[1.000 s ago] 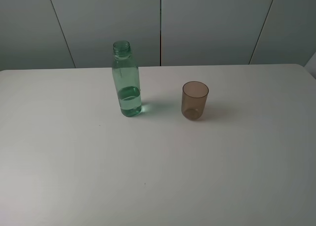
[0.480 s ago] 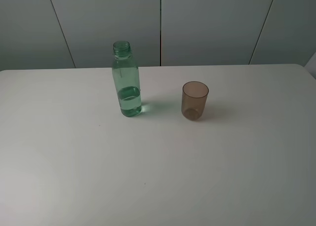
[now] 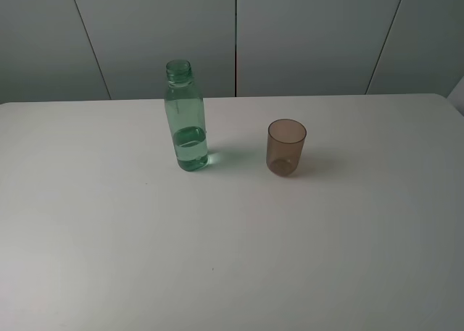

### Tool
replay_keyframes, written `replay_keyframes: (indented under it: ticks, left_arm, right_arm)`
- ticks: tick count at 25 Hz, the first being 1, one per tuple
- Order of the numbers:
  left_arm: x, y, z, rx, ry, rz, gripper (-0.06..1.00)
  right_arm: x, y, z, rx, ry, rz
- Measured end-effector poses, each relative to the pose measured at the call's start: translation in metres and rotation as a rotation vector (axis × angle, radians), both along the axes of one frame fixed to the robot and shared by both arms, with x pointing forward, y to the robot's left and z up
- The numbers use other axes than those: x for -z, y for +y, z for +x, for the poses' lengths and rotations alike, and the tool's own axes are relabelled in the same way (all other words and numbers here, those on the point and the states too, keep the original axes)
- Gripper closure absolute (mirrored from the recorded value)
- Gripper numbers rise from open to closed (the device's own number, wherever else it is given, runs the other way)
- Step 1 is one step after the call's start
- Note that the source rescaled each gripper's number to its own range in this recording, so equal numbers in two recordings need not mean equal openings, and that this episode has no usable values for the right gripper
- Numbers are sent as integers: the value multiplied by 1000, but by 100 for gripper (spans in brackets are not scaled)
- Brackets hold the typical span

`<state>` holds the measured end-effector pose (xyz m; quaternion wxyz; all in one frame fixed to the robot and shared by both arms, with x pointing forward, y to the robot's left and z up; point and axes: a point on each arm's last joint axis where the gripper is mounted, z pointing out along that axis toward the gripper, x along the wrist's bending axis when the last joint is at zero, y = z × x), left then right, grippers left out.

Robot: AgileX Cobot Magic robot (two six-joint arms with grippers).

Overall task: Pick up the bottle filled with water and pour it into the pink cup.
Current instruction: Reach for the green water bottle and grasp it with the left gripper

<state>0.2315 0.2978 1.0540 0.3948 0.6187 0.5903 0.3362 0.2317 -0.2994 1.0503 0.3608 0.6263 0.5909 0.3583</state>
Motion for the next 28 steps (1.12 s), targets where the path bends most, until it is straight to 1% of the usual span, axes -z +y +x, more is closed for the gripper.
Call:
replay_keyframes:
  ticks: [2,4,5,7,9,10,14,17,21,23,25,28]
  left_arm:
    - [0,-3,0,30,0,-6,-6]
    - [-7,-7,6,60,7,-37,-6]
    - [-14,-9,10,76,-4,-59,-6]
    - [-30,-13,22,109,-12,-78,-6]
    - [-43,-16,37,134,-8,-72,-6]
    - [-49,-16,46,143,2,-56,-6]
    - [-59,-19,82,167,40,-18,-6]
    - [-56,-21,109,188,79,-6,-6]
    - [-45,-24,139,210,153,-5,-6]
    - [-38,-29,151,238,179,8,-6]
    - [-31,-37,164,282,206,18,-6]
    - [-20,-59,178,387,233,45,-6]
  right_arm:
    - [0,0,0,0,0,0]
    - [0,0,0,0,0,0]
    - [0,0,0,0,0,0]
    - [0,0,0,0,0,0]
    - [0,0,0,0,0,0]
    - [0,0,0,0,0,0]
    - [0,0,0,0,0,0]
    - [0,0,0,0,0,0]
    - [0,0,0,0,0,0]
    - [0,0,0,0,0,0]
    - [0,0,0,0,0,0]
    - [0,0,0,0,0,0]
